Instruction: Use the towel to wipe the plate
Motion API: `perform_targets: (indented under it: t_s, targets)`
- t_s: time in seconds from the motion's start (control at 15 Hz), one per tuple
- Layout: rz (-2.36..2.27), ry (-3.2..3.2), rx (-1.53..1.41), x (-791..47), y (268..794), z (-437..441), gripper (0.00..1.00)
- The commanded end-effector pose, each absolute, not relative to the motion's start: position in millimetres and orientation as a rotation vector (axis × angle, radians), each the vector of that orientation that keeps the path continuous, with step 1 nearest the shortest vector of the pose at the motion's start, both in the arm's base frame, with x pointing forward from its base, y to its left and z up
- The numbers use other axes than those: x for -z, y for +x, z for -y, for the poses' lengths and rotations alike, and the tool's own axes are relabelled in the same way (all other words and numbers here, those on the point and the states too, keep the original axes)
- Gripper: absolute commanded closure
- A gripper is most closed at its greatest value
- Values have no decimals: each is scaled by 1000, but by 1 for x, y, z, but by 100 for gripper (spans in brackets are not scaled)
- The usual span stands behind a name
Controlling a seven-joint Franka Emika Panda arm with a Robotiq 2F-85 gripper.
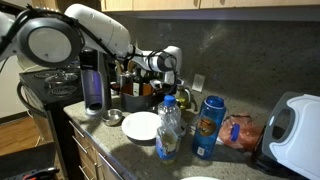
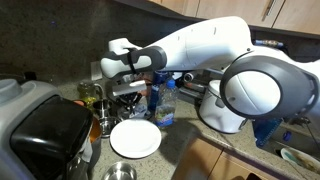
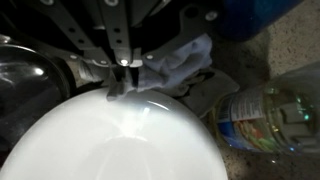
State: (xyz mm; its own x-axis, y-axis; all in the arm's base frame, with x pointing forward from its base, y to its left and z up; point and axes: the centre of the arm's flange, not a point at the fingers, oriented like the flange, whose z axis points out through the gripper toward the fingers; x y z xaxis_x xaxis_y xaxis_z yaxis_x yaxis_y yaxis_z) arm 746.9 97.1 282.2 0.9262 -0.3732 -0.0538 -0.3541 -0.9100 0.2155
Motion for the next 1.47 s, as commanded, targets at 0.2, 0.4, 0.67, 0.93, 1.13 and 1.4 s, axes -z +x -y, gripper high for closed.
perform_targets:
  t_s: [0.2, 0.4, 0.67, 0.93, 1.13, 1.4]
  targets:
    - [605, 2863, -1, -274, 782, -91, 100]
    - [644, 2837, -35, -248, 789, -79, 100]
    - [687, 2812, -30, -220, 795, -67, 73]
    - [680, 2825, -51, -230, 800, -70, 53]
    - [653, 2842, -47, -246, 799, -78, 29]
    - [574, 2892, -10, -273, 790, -92, 0]
